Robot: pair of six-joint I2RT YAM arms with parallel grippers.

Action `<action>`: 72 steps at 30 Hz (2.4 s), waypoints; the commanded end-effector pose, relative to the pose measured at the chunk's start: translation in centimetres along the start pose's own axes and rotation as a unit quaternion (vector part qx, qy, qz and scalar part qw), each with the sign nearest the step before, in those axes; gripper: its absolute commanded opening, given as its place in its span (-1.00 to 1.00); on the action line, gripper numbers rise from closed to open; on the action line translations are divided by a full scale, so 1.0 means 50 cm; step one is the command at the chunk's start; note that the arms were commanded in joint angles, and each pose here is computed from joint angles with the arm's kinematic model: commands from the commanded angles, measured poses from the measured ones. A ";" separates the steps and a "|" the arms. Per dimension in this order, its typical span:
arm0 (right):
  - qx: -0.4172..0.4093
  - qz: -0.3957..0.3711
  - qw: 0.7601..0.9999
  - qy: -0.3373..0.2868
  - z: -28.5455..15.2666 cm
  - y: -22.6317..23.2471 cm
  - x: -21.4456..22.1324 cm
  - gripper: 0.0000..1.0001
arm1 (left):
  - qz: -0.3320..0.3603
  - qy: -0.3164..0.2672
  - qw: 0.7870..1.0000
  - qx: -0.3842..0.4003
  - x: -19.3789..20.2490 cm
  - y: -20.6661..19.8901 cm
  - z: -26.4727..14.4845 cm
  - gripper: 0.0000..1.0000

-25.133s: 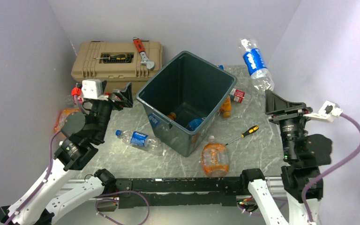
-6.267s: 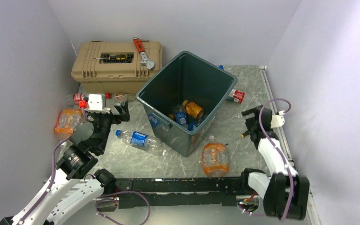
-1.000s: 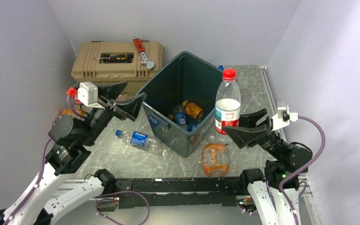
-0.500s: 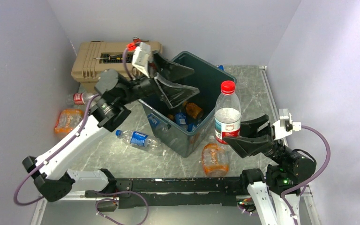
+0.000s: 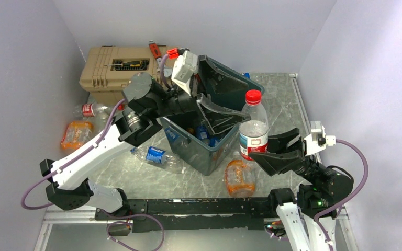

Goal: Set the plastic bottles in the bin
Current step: Place the plastic bottle in the trash bin.

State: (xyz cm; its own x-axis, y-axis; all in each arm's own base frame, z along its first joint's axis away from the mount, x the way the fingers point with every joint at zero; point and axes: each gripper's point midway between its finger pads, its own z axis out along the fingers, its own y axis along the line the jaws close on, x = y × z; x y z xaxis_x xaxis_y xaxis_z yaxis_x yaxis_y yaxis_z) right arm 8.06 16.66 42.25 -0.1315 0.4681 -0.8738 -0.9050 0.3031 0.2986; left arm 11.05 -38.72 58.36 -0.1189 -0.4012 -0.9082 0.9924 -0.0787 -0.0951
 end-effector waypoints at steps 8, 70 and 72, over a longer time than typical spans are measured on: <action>-0.008 -0.017 1.000 -0.001 0.003 0.019 -0.017 -0.42 | 0.013 0.019 0.999 -0.029 0.016 0.030 0.040 0.99; 0.424 -0.004 0.892 -0.158 -0.214 -0.175 -0.038 0.93 | 0.303 -0.052 0.909 -0.283 -0.172 0.114 -0.142 -1.00; 0.467 0.020 0.872 -0.147 -0.241 -0.213 -0.001 0.93 | 0.306 -0.020 0.906 -0.293 -0.139 0.143 -0.123 -1.00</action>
State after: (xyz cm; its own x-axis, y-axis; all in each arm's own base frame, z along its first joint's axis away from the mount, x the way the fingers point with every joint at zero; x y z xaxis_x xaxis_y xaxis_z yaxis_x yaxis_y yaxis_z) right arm 10.57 6.88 39.93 0.1017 0.6312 -0.7690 -0.4319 0.7243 0.5374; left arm 15.00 -27.15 65.61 0.4688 -0.4503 -0.7599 0.7969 0.5868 0.1439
